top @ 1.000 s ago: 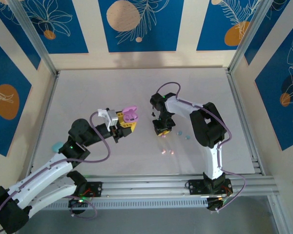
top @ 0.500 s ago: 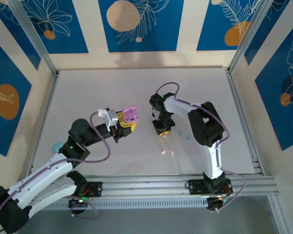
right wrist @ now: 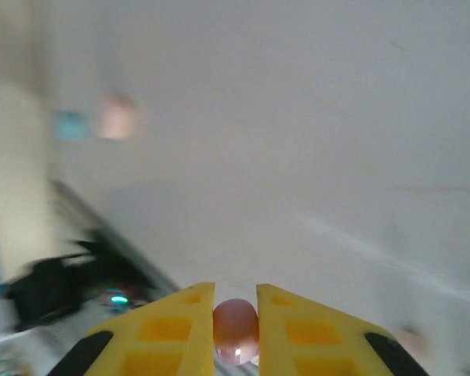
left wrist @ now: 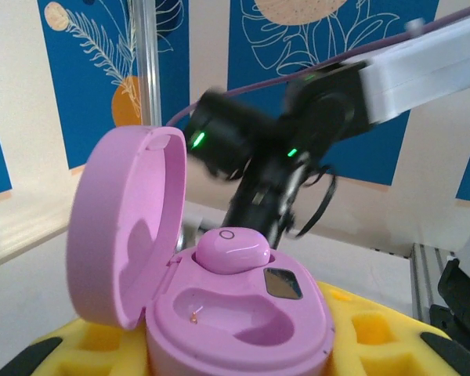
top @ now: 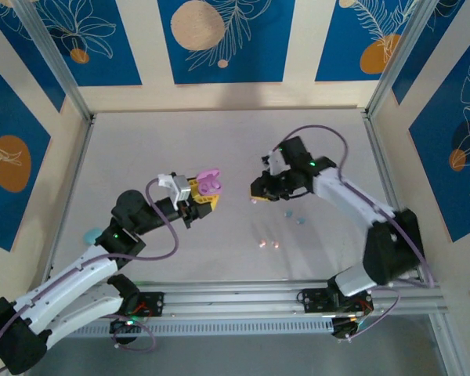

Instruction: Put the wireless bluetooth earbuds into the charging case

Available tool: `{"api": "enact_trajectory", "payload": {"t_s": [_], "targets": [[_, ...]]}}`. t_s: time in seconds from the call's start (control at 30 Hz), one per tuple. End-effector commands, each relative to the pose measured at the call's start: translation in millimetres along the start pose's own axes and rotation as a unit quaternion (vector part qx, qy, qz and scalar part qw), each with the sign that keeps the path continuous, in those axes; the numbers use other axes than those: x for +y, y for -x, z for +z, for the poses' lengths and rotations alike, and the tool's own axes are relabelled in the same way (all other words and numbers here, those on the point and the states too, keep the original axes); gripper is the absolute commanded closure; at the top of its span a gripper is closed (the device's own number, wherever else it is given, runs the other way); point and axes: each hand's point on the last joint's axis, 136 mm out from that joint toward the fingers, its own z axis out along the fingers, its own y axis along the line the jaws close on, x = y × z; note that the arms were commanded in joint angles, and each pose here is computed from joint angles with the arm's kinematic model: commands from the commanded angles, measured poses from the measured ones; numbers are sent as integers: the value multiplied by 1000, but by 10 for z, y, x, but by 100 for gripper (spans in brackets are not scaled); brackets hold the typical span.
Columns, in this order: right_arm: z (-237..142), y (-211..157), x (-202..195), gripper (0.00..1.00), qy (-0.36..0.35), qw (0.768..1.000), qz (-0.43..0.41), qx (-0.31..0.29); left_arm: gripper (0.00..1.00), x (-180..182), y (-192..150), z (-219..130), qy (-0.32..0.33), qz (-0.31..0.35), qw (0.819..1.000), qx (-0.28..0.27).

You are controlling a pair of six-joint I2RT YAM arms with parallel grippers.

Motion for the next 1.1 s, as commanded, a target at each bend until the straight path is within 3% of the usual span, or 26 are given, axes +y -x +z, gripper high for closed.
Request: {"api": "enact_trajectory", "payload": {"t_s": [0.0, 0.13, 0.47, 0.83, 1.07], "targets": [[-293, 4, 713, 81, 206, 978, 16, 9, 68, 42, -5, 19, 10, 17, 1000, -3], [-539, -30, 969, 80, 279, 960, 18, 15, 68, 60, -31, 57, 10, 24, 1000, 1], [-733, -23, 1197, 79, 341, 938, 52, 14, 68, 90, -122, 132, 8, 39, 999, 8], [-781, -21, 1336, 78, 339, 940, 43, -8, 68, 90, -182, 153, 3, 72, 997, 3], [-892, -164, 1565, 78, 322, 945, -42, -39, 68, 87, -195, 160, 2, 92, 996, -3]]}}
